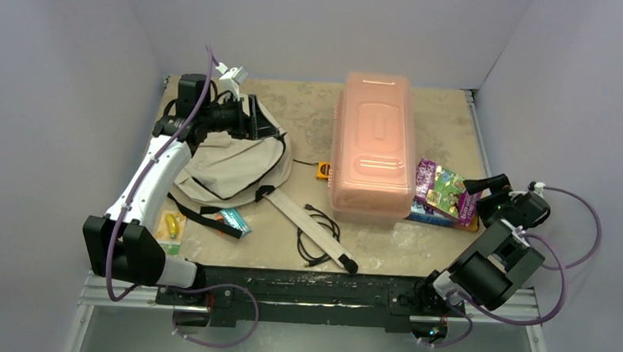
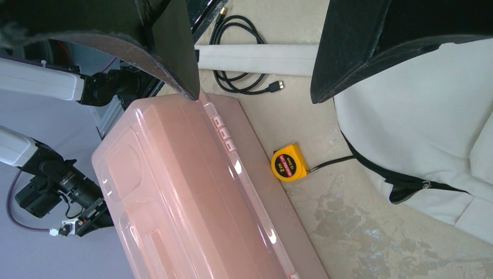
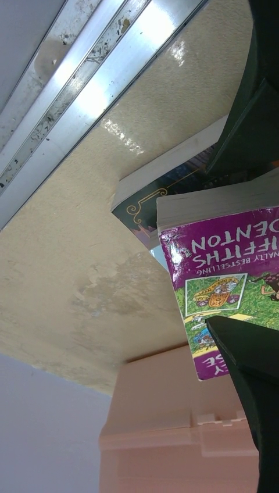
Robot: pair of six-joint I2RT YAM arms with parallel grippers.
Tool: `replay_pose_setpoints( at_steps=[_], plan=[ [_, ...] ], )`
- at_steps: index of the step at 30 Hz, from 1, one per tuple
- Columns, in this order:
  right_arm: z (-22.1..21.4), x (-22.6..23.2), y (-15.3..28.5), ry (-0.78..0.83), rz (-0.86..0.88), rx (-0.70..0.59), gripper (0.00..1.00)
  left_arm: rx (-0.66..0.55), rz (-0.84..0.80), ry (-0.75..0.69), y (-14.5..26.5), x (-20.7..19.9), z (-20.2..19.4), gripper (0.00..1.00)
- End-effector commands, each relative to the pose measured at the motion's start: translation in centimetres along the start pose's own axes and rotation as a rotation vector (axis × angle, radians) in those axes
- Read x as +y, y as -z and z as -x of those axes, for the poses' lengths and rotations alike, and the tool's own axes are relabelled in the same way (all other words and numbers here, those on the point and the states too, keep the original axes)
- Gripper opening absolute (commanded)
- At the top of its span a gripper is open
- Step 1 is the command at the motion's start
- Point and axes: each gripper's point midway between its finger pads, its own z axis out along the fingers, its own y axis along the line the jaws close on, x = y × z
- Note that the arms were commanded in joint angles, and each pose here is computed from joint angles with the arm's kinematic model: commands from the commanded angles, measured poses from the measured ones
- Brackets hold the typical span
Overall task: Pack the student bag
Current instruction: Pick up the book from the center of the board.
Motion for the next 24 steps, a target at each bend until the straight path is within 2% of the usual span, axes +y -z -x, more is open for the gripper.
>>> replay_pose_setpoints(
  at_steps=[1, 9, 12, 15, 19, 22, 24],
  plan=[
    [0.3, 1.0, -0.2, -0.015, 0.072, -0.021, 0.93, -0.031, -0.038, -0.039, 0.4, -1.2, 0.6, 0.70],
    [0.1, 1.2, -0.7, -0.035, 0.118, -0.030, 0.90, -0.034, -0.035, -0.042, 0.5, -1.2, 0.6, 0.70],
    [0.2, 1.4, -0.6, -0.032, 0.132, -0.046, 0.83, -0.031, -0.037, -0.039, 0.4, -1.2, 0.6, 0.70],
    [0.5, 1.9, -0.4, -0.021, 0.150, -0.062, 0.69, -0.031, -0.039, -0.039, 0.4, -1.2, 0.6, 0.70],
    [2.1, 3.6, 0.8, 0.001, 0.156, -0.099, 0.43, -0.035, -0.040, -0.042, 0.6, -1.4, 0.7, 0.70],
    [4.3, 5.2, 2.2, 0.059, 0.088, -0.164, 0.23, -0.037, -0.040, -0.043, 0.6, -1.4, 0.8, 0.70],
    [5.7, 7.0, 3.3, 0.111, 0.057, -0.205, 0.15, -0.037, -0.039, -0.043, 0.6, -1.4, 0.8, 0.70]
  ],
)
